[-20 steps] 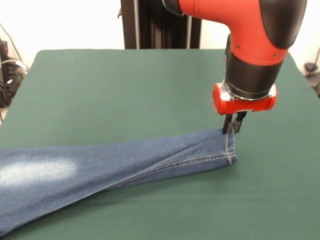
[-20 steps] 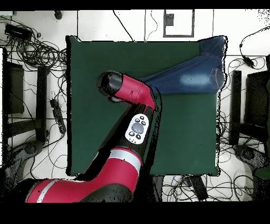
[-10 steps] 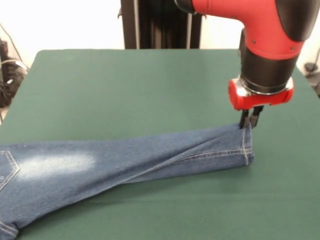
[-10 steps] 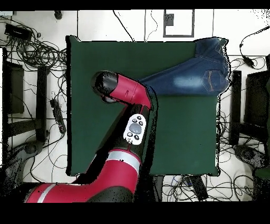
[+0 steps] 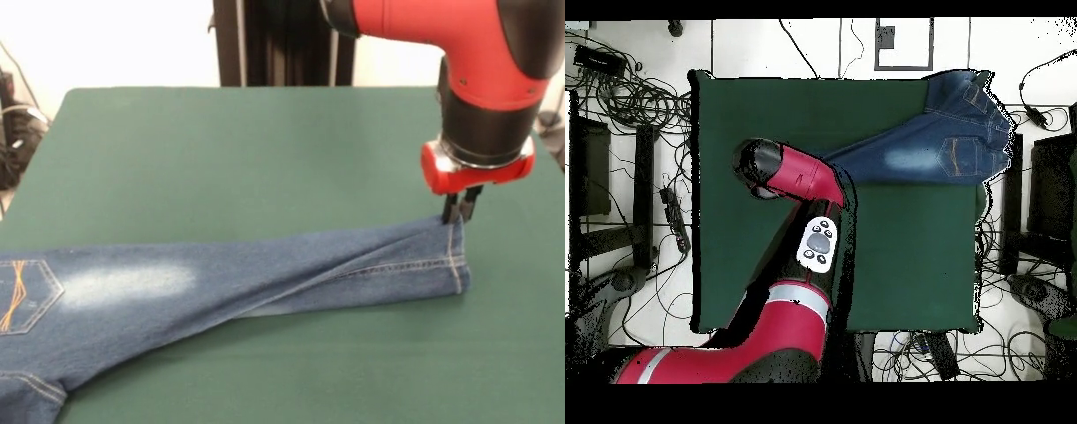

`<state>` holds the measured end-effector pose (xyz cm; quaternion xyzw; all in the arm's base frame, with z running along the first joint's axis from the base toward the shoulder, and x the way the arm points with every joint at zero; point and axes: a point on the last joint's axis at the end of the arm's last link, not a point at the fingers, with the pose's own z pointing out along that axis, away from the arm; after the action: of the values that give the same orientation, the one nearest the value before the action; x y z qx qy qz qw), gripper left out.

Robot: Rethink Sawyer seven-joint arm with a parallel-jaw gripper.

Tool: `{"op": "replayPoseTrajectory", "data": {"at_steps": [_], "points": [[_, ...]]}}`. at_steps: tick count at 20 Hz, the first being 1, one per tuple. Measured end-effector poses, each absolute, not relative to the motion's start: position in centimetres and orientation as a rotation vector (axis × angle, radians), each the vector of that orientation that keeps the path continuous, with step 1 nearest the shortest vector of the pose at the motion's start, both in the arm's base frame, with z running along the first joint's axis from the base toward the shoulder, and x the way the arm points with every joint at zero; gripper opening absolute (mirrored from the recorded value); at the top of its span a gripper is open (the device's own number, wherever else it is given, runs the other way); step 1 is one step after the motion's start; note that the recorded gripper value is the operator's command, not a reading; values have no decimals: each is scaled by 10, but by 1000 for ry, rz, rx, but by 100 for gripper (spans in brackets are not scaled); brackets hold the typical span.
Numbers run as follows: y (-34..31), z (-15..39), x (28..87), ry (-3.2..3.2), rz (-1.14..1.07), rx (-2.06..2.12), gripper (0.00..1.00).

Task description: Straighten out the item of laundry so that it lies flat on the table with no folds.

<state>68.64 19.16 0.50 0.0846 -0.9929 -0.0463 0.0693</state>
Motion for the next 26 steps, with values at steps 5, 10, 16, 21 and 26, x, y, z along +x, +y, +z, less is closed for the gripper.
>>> {"op": "replayPoseTrajectory", "data": {"at_steps": [5,10,16,21,26], "points": [[200,7,679,-2975,-178,253,0],[213,8,667,-2953,-212,283,0],[226,11,659,-2930,-253,306,0],[250,18,652,-2888,-332,334,0],[272,21,646,-2854,-402,360,0]]}}
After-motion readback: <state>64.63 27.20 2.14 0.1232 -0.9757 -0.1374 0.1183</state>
